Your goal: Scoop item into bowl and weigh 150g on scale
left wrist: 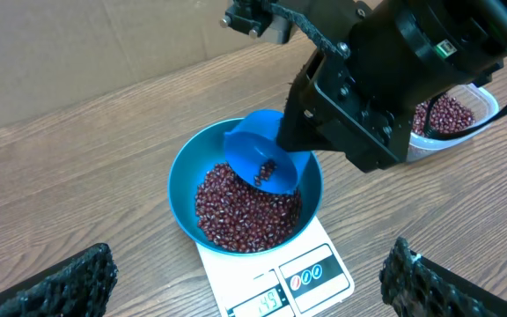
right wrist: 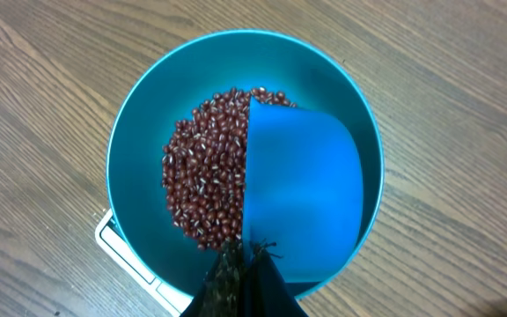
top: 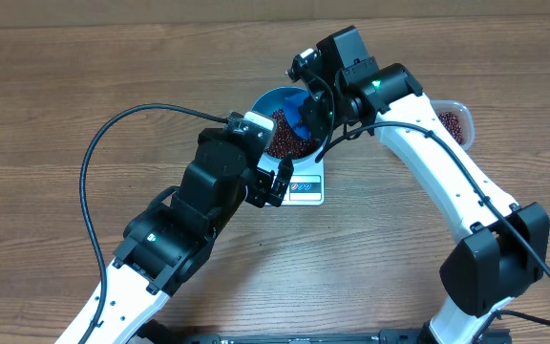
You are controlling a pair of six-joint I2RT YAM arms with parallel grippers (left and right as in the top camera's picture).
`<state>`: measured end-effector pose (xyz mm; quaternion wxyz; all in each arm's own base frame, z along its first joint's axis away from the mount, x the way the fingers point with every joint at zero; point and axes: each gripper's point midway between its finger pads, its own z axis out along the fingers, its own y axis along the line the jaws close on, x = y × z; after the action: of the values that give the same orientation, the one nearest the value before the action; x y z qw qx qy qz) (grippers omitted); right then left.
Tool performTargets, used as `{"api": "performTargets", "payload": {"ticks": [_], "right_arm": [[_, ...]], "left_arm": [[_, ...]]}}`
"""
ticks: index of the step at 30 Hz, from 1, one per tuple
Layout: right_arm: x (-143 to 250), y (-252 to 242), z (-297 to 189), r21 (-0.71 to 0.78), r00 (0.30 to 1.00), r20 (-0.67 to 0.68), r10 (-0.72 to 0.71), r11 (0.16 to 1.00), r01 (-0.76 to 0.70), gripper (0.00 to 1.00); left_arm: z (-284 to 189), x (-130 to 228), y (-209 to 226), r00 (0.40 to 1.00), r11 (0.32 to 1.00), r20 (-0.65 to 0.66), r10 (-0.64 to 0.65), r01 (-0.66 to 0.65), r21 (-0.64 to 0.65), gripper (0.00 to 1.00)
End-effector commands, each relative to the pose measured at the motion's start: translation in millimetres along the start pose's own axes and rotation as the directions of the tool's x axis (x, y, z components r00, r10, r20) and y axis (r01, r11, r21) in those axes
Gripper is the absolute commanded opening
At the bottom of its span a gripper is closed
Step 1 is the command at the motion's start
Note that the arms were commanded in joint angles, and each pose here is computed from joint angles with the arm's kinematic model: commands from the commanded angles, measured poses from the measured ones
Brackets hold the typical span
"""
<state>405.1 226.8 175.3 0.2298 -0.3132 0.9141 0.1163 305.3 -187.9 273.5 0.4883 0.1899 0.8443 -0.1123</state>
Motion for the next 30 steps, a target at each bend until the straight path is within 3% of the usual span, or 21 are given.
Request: {"api": "performTargets", "payload": {"ticks": [1, 4, 15, 30], "right_arm": [[-20, -7, -22, 0.069, 0.997, 0.074, -0.023, 0.997, 0.018, 0.05], [-25, -14, -23, 0.107, 0.995, 0.092, -0.026, 0.994, 0.016, 0.06], [-23, 8, -22, -0.018, 0.995, 0.094, -0.023, 1.000, 0.025, 0.04], [-23, 8, -22, -0.018, 0.995, 0.094, -0.023, 1.000, 0.025, 0.04]], "left_arm": [[0, -1, 3, 1.000, 1.000, 0.005, 0.017, -0.017, -0.013, 1.00], [-1, -1, 3, 1.000, 1.000, 0.004, 0.017, -0.017, -0.013, 1.00], [0, 1, 3, 1.000, 1.000, -0.003, 0.018, -0.018, -0.014, 1.00], [0, 1, 3, 1.000, 1.000, -0.003, 0.018, -0.018, -0.014, 1.00]]}}
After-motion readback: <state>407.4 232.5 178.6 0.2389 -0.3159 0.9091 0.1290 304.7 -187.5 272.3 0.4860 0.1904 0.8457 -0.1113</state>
